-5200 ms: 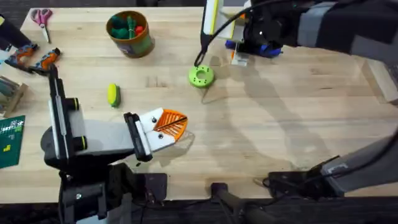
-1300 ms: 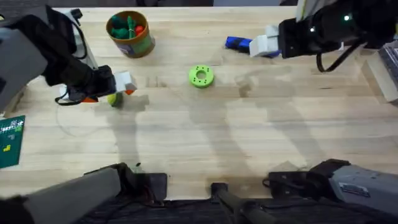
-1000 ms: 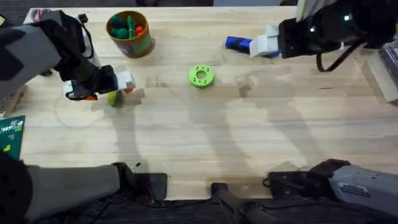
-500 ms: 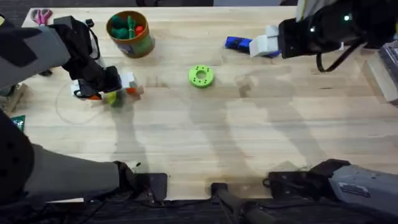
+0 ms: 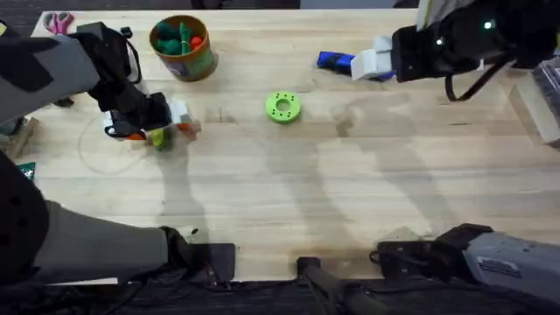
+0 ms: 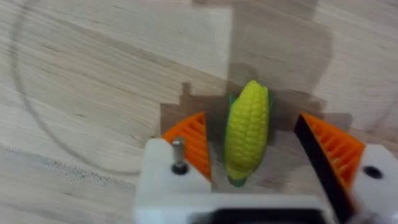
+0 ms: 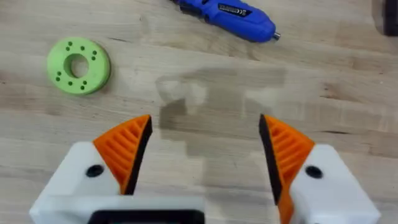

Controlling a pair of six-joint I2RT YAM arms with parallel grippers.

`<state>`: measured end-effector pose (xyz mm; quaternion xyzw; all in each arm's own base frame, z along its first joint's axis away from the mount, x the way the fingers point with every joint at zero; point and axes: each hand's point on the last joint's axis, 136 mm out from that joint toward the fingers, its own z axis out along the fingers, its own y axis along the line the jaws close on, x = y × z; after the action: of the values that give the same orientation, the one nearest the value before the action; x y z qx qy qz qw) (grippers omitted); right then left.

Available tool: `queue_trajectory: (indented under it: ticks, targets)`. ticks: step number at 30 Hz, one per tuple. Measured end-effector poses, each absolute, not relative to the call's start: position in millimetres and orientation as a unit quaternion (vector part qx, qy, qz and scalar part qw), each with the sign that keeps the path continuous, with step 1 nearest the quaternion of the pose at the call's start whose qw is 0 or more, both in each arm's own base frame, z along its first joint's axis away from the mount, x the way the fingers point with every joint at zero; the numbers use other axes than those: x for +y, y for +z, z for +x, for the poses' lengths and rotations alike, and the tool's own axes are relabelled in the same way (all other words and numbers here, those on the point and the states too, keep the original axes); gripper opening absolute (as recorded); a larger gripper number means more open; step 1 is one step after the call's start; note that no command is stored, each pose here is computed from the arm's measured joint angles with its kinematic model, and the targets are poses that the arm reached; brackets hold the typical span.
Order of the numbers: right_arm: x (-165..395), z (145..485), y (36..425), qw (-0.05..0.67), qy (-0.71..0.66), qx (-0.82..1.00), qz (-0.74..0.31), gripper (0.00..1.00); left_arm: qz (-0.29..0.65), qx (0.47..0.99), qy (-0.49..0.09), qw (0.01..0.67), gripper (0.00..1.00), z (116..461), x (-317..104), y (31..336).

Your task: Pick up the gripper from the table and insert it into the empty holder that is missing its gripper. Then pick up a screw, insert it into the mounting hole, and use the screwdriver to tighten it. Finally, clean up the table by picking up the vegetable and placing it into the bucket.

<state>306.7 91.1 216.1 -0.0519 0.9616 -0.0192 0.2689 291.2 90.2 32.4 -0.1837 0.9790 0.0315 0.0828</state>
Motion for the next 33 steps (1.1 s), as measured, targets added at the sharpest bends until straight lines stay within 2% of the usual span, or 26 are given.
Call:
queue_trajectory:
  ticks: [2,4,10,26,29,33]
  targets:
    - [91.2,306.8,216.1,0.269,-0.019,0.962,-0.052,0.994,-0.184,0.979,0.031,0.082,0.689,290.9,90.1,32.3]
    - [91.1,306.7,216.1,0.269,-0.019,0.962,-0.052,0.993,-0.184,0.979,0.031,0.081,0.550,290.4,89.8,32.2]
    - [91.2,306.7,216.1,0.269,-0.019,0.962,-0.052,0.993,-0.182,0.979,0.035,0.087,0.035,293.4,91.6,34.5]
    - [91.2,306.7,216.1,0.269,-0.019,0.962,-0.052,0.993,-0.175,0.980,0.026,0.086,0.029,291.4,87.9,39.5]
    - [91.1,306.7,216.1,0.269,-0.019,0.962,-0.052,0.993,-0.173,0.978,0.015,0.119,0.029,298.3,84.6,59.2]
    - [91.2,306.8,216.1,0.269,-0.019,0.962,-0.052,0.993,-0.160,0.963,-0.001,0.218,0.029,321.9,81.5,115.7]
